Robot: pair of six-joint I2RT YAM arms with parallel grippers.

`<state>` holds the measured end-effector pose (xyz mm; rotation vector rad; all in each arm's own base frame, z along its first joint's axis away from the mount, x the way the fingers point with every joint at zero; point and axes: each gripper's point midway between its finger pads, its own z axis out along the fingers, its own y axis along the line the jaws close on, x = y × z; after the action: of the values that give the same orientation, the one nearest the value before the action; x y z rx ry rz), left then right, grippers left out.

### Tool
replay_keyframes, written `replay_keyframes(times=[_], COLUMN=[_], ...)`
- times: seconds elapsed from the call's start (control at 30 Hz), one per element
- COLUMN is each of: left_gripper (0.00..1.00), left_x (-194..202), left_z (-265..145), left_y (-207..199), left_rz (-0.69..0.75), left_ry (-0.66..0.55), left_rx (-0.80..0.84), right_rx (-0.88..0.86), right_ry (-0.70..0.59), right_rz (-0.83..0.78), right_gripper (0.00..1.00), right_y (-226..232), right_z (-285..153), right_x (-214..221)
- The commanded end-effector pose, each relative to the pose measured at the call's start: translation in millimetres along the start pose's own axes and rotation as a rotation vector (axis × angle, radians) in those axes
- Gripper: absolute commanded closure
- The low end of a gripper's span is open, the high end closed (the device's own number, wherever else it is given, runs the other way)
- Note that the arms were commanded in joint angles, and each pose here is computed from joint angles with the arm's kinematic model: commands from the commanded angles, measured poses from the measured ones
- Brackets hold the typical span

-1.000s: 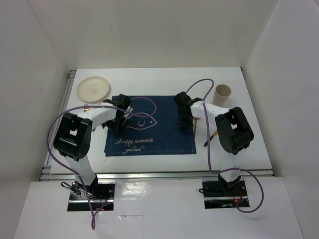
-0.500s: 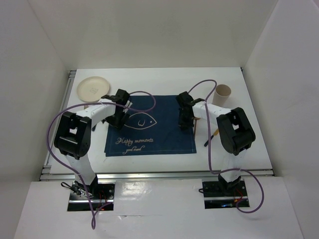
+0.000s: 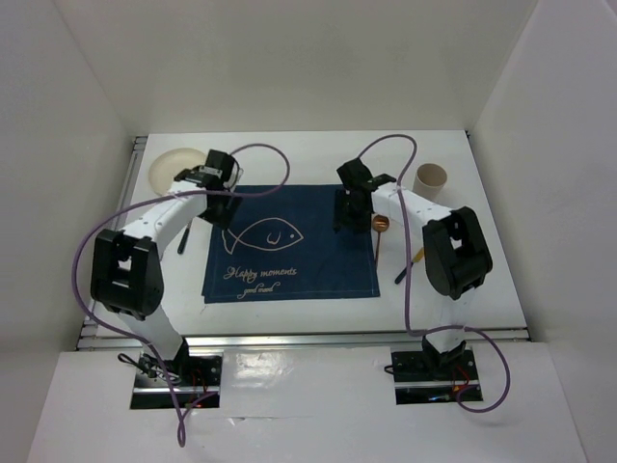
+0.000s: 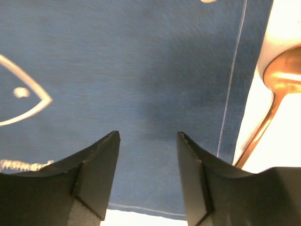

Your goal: Set the dinner table for one person

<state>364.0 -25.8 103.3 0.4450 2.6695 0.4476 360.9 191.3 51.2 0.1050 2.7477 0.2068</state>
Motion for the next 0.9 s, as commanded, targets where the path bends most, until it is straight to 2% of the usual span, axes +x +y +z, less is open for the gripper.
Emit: replay_keyframes(times=[0.0,0.13,0.17,0.2,0.23,0.27,0.3,0.33,0.43,0.5,0.53,0.6,0.77,0.87], left_gripper=[0.11,0.11,0.13,0.14,0.14,0.14,0.16,0.16,0.16,0.16,0.16,0.16,0.16,0.16], left_x=[-51,-89,-83,-86,-107,-107,-92,-111,-103,-92,-97,-77,-56,-57], left_z=[-31,-32,-10,-3,-13,-3,31,22,55,67,76,94,130,148], left_y=[57,106,112,120,143,159,159,181,205,228,237,243,248,229], left_rz=[-0.202,-0.476,-0.538,-0.587,-0.614,-0.633,-0.657,-0.664,-0.692,-0.756,-0.77,-0.807,-0.876,-0.862], left_ry=[-0.208,-0.32,-0.272,-0.257,-0.308,-0.28,-0.158,-0.208,-0.153,-0.155,-0.202,-0.184,-0.155,-0.158], left_rx=[-0.103,0.11,0.21,0.236,0.223,0.173,0.155,0.102,0.009,-0.06,-0.079,-0.106,-0.051,0.122], right_rx=[-0.112,-0.175,-0.18,-0.18,-0.176,-0.183,-0.184,-0.188,-0.211,-0.212,-0.219,-0.201,-0.184,-0.197], right_ry=[-0.101,-0.128,-0.137,-0.138,-0.13,-0.124,-0.126,-0.113,-0.088,-0.057,-0.051,-0.021,0.014,0.046], right_rz=[-0.031,-0.034,-0.034,-0.034,-0.034,-0.035,-0.035,-0.025,-0.035,-0.067,-0.068,-0.09,-0.089,-0.08], right_gripper=[0.37,0.36,0.36,0.36,0.37,0.37,0.39,0.39,0.4,0.4,0.41,0.41,0.43,0.45], right_y=[23,33,33,33,32,32,31,32,39,39,41,40,42,45], right_z=[-45,-63,-67,-67,-65,-66,-64,-62,-57,-49,-48,-41,-36,-30], right_x=[-27,-30,-32,-32,-29,-25,-25,-21,-16,-11,-12,-10,-13,-7])
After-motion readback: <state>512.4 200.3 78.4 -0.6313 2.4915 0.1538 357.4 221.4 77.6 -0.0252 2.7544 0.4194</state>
